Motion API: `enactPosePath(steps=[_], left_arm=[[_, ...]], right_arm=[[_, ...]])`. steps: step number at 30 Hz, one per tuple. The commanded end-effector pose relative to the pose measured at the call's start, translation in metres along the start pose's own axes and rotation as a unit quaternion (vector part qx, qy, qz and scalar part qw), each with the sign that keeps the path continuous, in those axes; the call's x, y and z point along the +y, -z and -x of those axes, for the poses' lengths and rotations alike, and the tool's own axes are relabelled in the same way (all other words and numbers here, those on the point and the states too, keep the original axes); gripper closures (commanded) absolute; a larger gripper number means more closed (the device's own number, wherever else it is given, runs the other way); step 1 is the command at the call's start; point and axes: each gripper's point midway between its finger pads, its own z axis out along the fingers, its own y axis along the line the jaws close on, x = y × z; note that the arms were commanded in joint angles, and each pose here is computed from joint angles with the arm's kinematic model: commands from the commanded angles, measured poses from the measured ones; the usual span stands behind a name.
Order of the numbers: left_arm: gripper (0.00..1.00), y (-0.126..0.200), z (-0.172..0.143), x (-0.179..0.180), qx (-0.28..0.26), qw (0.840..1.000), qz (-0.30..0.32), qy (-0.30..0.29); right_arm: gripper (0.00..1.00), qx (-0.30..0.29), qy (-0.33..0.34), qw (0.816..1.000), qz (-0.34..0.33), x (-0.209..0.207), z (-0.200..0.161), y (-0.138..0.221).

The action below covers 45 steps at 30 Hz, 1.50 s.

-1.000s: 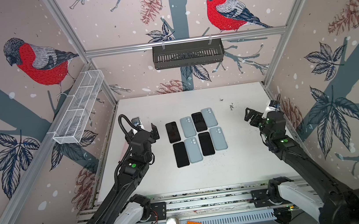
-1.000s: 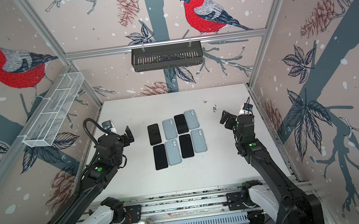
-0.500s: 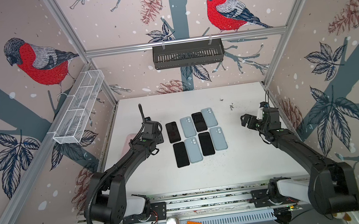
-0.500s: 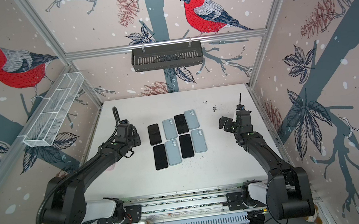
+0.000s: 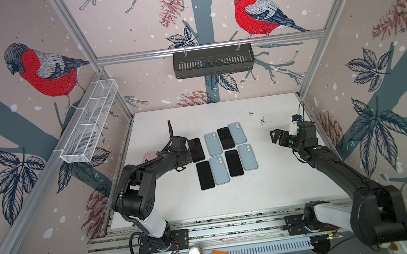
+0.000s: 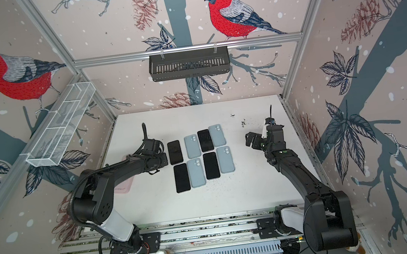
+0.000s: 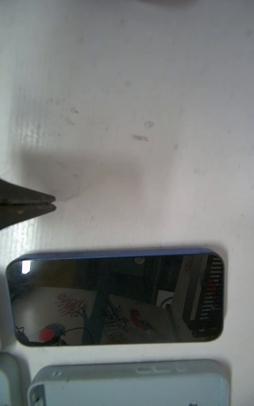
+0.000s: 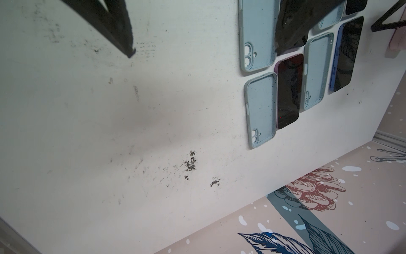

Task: Take the phone out of the phone case
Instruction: Rotate the phone at the center of the table, then reset both arms

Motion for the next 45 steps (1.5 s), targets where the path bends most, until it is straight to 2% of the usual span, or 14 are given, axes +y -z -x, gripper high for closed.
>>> enactPosePath(steps=[1,15,22,24,27,28,30,32,34,35,38,41,43,45], left_arm=[[0.97,-0.005,0.008,-0.015,-0.009,1.000,-0.027,0.010],[1.00,-0.018,0.016,-0.051,-0.015,0.998,-0.058,-0.008],[1.00,-0.007,0.025,-0.036,-0.035,0.999,-0.017,-0.003],[0.95,0.008,0.032,-0.024,-0.056,0.998,-0.002,0.007],[0.79,0.047,0.049,-0.001,-0.120,0.992,0.020,0.027],[0.72,0.067,0.056,0.008,-0.154,0.987,0.031,0.032],[0.47,0.109,0.066,0.024,-0.229,0.972,0.049,0.035],[0.18,0.153,0.068,0.048,-0.319,0.944,0.069,0.047],[0.04,0.190,0.067,0.060,-0.409,0.910,0.067,0.028],[0.00,0.204,0.062,0.067,-0.443,0.893,0.069,0.019],[0.00,0.238,0.046,0.080,-0.547,0.835,0.052,0.025],[0.00,0.240,0.021,0.091,-0.612,0.788,0.063,-0.004],[0.01,0.232,0.012,0.097,-0.618,0.782,0.079,-0.019],[0.01,0.214,0.010,0.095,-0.596,0.799,0.077,-0.040]], right_arm=[[0.00,-0.005,0.005,1.000,0.009,0.004,0.002,0.001],[0.01,-0.002,0.005,1.000,0.011,0.003,-0.003,0.001],[0.01,-0.001,0.004,1.000,0.007,0.000,-0.006,0.001],[0.00,-0.004,0.004,1.000,0.007,0.000,-0.004,0.002],[0.01,-0.018,0.008,1.000,0.004,-0.001,0.001,0.007],[0.00,-0.028,0.012,1.000,0.004,0.000,0.004,0.009],[0.01,-0.061,0.016,0.998,-0.009,-0.004,0.013,0.014],[0.00,-0.108,0.019,0.993,-0.033,-0.013,0.026,0.020],[0.00,-0.164,0.028,0.984,-0.058,-0.021,0.039,0.029],[0.01,-0.200,0.038,0.976,-0.073,-0.026,0.042,0.036],[0.01,-0.310,0.077,0.942,-0.098,-0.034,0.041,0.062],[0.00,-0.341,0.104,0.925,-0.128,-0.045,0.035,0.070],[0.00,-0.335,0.102,0.926,-0.143,-0.053,0.030,0.064],[0.00,-0.349,0.106,0.922,-0.133,-0.051,0.031,0.063]])
